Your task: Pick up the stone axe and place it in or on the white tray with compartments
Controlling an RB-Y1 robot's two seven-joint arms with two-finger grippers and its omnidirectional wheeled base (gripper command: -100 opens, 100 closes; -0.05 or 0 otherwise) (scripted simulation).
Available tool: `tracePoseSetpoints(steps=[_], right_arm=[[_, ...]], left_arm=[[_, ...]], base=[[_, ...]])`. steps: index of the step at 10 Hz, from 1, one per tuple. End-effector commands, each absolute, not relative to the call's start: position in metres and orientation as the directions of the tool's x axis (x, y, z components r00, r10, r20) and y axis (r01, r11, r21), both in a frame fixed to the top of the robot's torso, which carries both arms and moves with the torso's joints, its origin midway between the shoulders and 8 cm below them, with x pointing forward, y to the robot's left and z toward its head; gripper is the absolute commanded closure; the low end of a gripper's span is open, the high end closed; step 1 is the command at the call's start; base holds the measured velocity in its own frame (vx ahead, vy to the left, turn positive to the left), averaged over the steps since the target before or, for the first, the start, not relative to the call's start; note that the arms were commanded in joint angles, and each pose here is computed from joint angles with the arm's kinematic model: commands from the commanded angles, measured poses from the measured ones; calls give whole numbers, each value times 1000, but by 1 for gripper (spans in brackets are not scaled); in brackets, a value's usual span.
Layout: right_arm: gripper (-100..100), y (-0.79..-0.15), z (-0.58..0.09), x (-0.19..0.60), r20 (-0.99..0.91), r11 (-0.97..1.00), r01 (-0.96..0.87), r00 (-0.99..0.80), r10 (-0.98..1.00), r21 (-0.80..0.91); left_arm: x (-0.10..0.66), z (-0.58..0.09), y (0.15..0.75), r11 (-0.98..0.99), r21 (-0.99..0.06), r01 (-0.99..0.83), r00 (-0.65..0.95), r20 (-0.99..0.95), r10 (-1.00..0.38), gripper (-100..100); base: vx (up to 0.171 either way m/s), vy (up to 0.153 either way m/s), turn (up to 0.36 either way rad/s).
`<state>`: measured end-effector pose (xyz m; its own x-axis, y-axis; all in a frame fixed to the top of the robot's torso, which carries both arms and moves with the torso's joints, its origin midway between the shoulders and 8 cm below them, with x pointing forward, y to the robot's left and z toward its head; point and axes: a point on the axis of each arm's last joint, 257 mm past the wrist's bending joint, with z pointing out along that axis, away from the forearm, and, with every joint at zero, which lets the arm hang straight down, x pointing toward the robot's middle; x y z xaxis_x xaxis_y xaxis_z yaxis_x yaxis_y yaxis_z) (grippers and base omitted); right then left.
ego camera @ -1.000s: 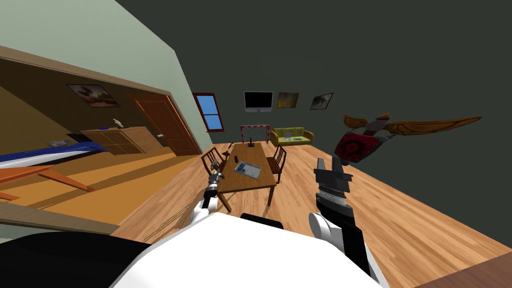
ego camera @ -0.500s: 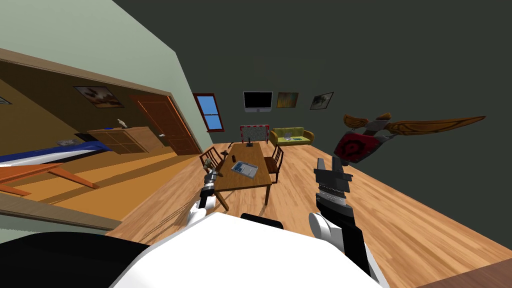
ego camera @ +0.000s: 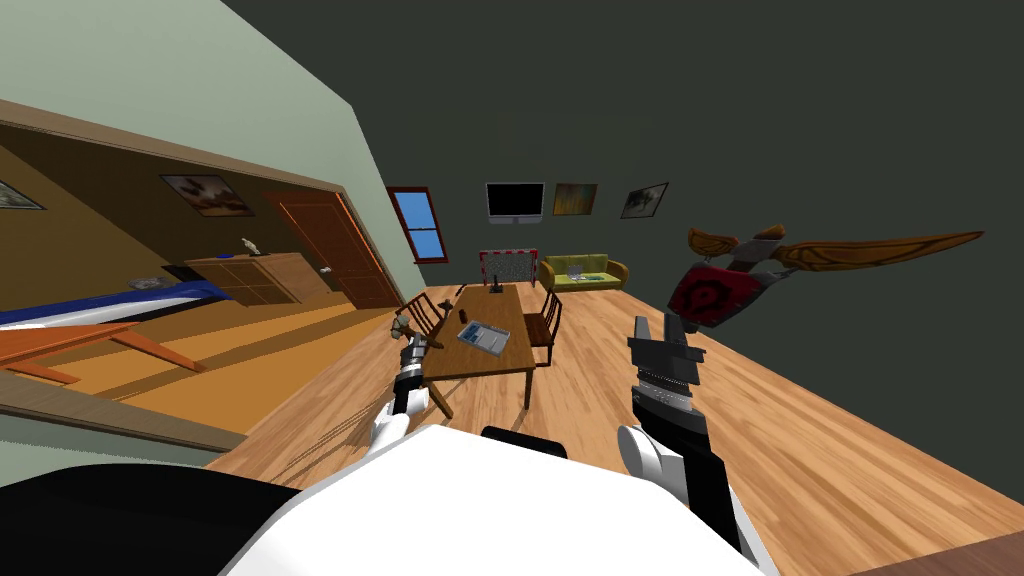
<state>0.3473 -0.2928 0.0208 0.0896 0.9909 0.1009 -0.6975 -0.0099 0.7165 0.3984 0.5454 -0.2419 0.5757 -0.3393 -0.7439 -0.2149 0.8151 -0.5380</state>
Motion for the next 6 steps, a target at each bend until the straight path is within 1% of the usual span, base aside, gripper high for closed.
tracePoseSetpoints(steps=[1, 2, 3, 4, 5, 6], right_arm=[[0, -293, 21, 347, 101, -10, -697, 90, 991, 717], [0, -293, 21, 347, 101, -10, -697, 90, 991, 717], [0, -293, 21, 347, 101, -10, -697, 90, 991, 717], [0, -293, 21, 347, 101, -10, -697, 90, 991, 717], [0, -293, 21, 347, 101, -10, -697, 90, 991, 717], [0, -293, 21, 347, 101, -10, -697, 90, 991, 717]], left_arm=[[395, -240, 546, 799, -569, -195, 592, -718, -366, 100], [388, -227, 558, 773, -613, -166, 643, -662, -386, 100], [387, -227, 560, 758, -635, -150, 652, -639, -408, 100], [387, -227, 560, 753, -642, -143, 654, -632, -416, 100], [378, -216, 571, 723, -682, -107, 699, -569, -433, 100], [377, -216, 573, 708, -701, -89, 707, -545, -451, 100]], base=[[6, -59, 13], [22, -118, 25], [32, -131, 42], [15, -61, 7], [29, -123, 25], [26, -130, 41]])
